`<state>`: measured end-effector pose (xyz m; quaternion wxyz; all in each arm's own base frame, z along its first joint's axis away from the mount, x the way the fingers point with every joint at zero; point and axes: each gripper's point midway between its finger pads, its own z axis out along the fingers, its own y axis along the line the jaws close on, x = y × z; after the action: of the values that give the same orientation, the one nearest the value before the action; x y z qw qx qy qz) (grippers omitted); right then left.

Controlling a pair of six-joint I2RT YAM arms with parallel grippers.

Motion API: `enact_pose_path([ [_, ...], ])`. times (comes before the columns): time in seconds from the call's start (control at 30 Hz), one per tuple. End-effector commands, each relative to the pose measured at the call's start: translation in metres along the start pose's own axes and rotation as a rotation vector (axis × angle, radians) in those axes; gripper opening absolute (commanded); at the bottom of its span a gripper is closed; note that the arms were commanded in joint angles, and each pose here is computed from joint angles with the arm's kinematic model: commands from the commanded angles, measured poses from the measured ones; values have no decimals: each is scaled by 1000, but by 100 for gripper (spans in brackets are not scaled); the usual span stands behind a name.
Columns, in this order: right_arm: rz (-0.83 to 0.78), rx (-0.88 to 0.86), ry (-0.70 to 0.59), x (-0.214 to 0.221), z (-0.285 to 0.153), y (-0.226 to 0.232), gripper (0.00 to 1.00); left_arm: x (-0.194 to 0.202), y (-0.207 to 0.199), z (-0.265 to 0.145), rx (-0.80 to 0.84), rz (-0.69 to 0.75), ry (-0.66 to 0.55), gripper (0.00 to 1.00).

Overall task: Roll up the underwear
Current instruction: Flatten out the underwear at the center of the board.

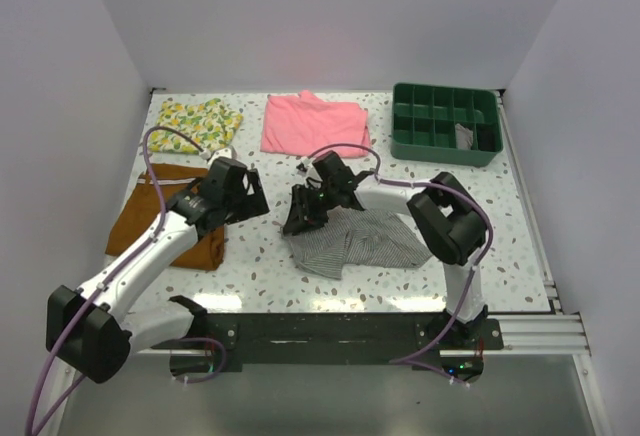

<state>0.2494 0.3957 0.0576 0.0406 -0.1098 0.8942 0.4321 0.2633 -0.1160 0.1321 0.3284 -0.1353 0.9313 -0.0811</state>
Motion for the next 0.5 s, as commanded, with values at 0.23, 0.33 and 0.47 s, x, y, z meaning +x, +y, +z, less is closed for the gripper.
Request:
enact_pose_path([
  [0.23, -112, 51, -185, -53, -80, 23, 47, 8, 0, 3, 28, -21, 6, 95],
  [0.33, -93, 201, -236, -61, -111, -9, 47, 13, -9, 10, 76, 2, 30, 95],
  [0.47, -50, 349, -268, -63, -145, -52, 47, 25, -25, 20, 201, 39, 38, 95],
])
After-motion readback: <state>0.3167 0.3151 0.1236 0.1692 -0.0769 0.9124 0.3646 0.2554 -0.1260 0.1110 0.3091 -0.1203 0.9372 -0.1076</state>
